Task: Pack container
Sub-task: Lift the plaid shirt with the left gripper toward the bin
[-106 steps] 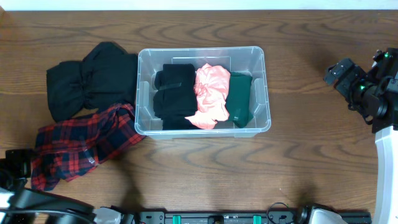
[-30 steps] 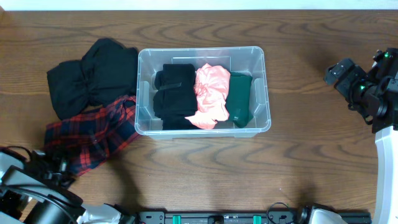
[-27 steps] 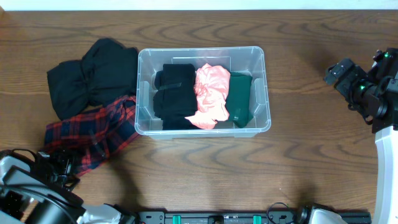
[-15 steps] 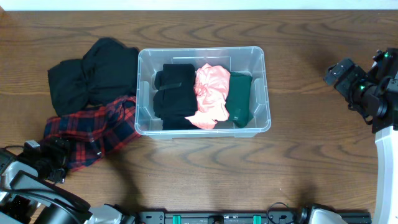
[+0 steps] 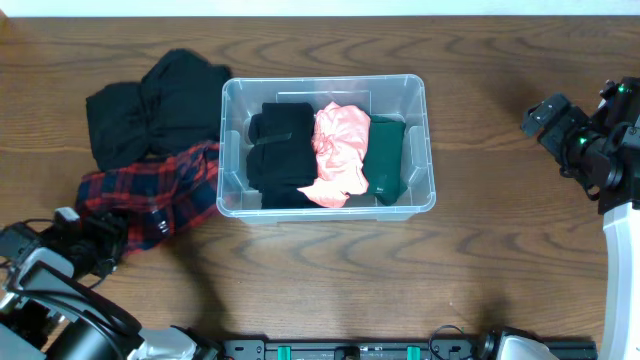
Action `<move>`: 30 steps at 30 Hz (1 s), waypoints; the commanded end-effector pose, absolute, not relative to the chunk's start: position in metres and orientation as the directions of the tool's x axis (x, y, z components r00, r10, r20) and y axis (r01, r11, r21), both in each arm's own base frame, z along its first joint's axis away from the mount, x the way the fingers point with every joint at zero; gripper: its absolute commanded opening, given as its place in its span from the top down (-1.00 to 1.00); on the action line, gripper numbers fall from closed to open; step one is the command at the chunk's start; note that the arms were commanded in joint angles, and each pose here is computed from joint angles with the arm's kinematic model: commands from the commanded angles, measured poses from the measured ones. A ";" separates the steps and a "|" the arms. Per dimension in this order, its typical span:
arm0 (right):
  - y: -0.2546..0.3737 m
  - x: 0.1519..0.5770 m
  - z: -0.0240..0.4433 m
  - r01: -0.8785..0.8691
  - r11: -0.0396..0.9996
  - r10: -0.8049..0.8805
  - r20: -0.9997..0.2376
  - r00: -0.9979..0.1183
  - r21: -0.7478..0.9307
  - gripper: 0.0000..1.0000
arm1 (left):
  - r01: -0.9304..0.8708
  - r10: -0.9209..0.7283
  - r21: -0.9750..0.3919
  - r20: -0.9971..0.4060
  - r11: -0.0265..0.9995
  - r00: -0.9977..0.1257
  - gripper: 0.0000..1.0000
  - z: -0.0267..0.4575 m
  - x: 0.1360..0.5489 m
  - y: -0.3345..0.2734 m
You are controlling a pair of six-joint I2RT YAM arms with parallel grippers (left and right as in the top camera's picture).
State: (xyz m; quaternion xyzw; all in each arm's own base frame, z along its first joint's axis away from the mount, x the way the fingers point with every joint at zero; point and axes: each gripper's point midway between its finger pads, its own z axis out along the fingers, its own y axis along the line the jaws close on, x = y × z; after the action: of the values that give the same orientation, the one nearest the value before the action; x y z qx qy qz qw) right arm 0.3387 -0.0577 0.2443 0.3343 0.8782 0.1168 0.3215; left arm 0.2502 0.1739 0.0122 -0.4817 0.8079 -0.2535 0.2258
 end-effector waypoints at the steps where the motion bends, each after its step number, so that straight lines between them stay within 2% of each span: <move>1: -0.062 0.338 0.243 0.528 0.740 0.673 -0.483 -0.561 0.418 -0.98 | -0.665 -0.888 -0.639 -0.062 0.386 -0.455 0.16 0.002 0.247 0.157; 6: -0.062 0.338 0.243 0.528 0.739 0.673 -0.483 -0.560 0.418 -0.98 | -0.602 -0.889 -0.718 -0.052 0.349 -0.454 0.43 0.025 0.257 0.155; 7: -0.062 0.338 0.243 0.527 0.740 0.673 -0.483 -0.561 0.418 -0.98 | -0.579 -0.890 -0.741 -0.056 0.341 -0.452 0.53 0.036 0.260 0.156; 9: -0.062 0.338 0.243 0.528 0.740 0.673 -0.483 -0.561 0.418 -0.99 | -0.544 -0.894 -0.773 -0.066 0.327 -0.443 0.89 0.059 0.265 0.159; 13: -0.062 0.338 0.243 0.528 0.739 0.673 -0.483 -0.560 0.418 -0.98 | -0.423 -0.889 -0.846 -0.121 0.325 -0.442 0.88 0.124 0.279 0.158; 18: -0.062 0.338 0.243 0.528 0.739 0.673 -0.483 -0.560 0.418 -0.98 | -0.143 -0.868 -0.940 -0.219 0.310 -0.447 0.88 0.235 0.292 0.143; 25: -0.062 0.338 0.243 0.528 0.740 0.673 -0.483 -0.561 0.418 -0.99 | 0.175 -0.742 -0.880 -0.467 0.441 -0.482 0.88 0.367 0.298 0.097; 30: -0.062 0.338 0.243 0.528 0.740 0.673 -0.483 -0.561 0.418 -0.99 | 0.389 -0.600 -0.806 -0.591 0.446 -0.539 0.88 0.425 0.308 0.028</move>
State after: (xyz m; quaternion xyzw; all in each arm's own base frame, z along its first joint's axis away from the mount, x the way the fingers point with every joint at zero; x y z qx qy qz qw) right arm 0.3387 -0.0578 0.2443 0.3343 0.8782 0.1166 0.3215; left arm 0.3193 0.0794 0.3935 -0.1160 0.7160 -0.4437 0.5262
